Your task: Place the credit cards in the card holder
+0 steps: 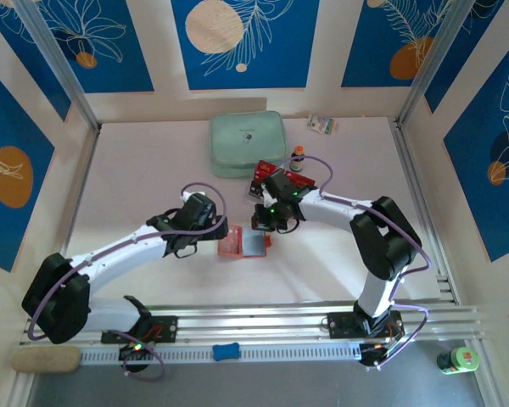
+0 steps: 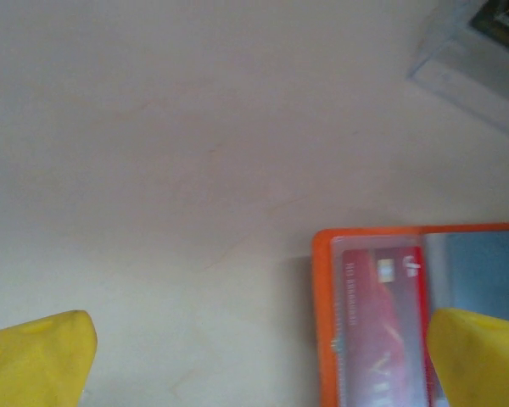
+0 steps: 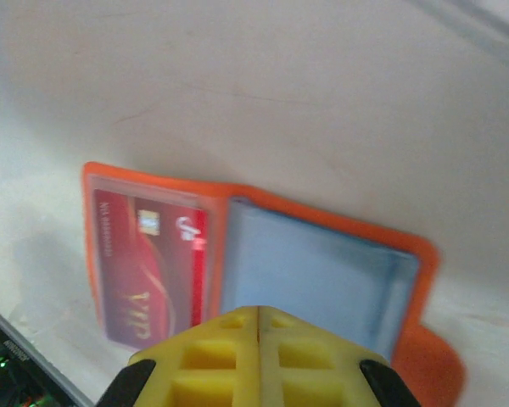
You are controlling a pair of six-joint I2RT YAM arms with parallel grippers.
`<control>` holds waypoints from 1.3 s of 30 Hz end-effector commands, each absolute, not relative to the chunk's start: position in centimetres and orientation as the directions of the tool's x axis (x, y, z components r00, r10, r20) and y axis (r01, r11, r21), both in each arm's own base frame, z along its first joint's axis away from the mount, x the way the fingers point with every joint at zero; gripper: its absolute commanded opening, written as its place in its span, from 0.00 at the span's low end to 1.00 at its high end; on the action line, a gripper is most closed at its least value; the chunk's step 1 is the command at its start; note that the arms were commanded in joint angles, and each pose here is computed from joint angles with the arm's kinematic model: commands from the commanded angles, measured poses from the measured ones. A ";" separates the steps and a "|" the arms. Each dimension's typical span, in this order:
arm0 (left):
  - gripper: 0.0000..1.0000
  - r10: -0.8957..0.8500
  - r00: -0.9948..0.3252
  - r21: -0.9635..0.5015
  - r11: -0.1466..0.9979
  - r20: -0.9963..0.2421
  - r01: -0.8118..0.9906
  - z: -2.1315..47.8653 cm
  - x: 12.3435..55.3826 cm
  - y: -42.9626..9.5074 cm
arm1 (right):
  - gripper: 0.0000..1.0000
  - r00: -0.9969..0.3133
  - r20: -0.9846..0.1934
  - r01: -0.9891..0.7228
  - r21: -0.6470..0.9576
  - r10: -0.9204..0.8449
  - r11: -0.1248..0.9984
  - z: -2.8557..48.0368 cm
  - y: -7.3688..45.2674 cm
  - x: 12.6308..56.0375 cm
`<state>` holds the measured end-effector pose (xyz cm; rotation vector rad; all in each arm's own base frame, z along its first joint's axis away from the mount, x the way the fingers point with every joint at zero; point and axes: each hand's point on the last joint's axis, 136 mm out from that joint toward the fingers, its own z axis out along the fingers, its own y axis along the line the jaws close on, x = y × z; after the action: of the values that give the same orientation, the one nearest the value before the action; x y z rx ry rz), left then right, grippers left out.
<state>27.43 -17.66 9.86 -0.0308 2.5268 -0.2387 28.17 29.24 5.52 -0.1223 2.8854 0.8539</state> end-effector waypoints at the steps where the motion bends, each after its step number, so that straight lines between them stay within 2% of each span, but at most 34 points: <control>1: 1.00 -0.044 -0.822 -0.203 0.975 -0.568 0.089 11.2 27.3 -19.6 | 0.02 -0.989 -0.140 -0.121 0.523 -0.055 0.844 5.3 28.2 27.7; 14: 1.00 0.035 -0.844 -0.203 0.964 -0.536 0.169 9.5 26.2 -24.2 | 0.01 -0.993 -0.103 -0.109 0.511 -0.066 0.853 3.3 28.1 27.7; 25: 1.00 0.070 -0.866 -0.184 0.965 -0.496 0.184 6.4 25.6 -24.4 | 0.00 -0.995 -0.039 -0.100 0.554 -0.095 0.826 1.9 29.8 26.8; 39: 1.00 0.095 -0.883 -0.126 0.977 -0.459 0.171 3.4 24.8 -22.9 | 0.00 -0.997 -0.014 -0.067 0.575 -0.073 0.816 1.6 30.3 26.5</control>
<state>25.39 -23.21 4.52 0.1741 2.6373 -0.2503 27.38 30.12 2.40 -0.1256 2.9603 0.9252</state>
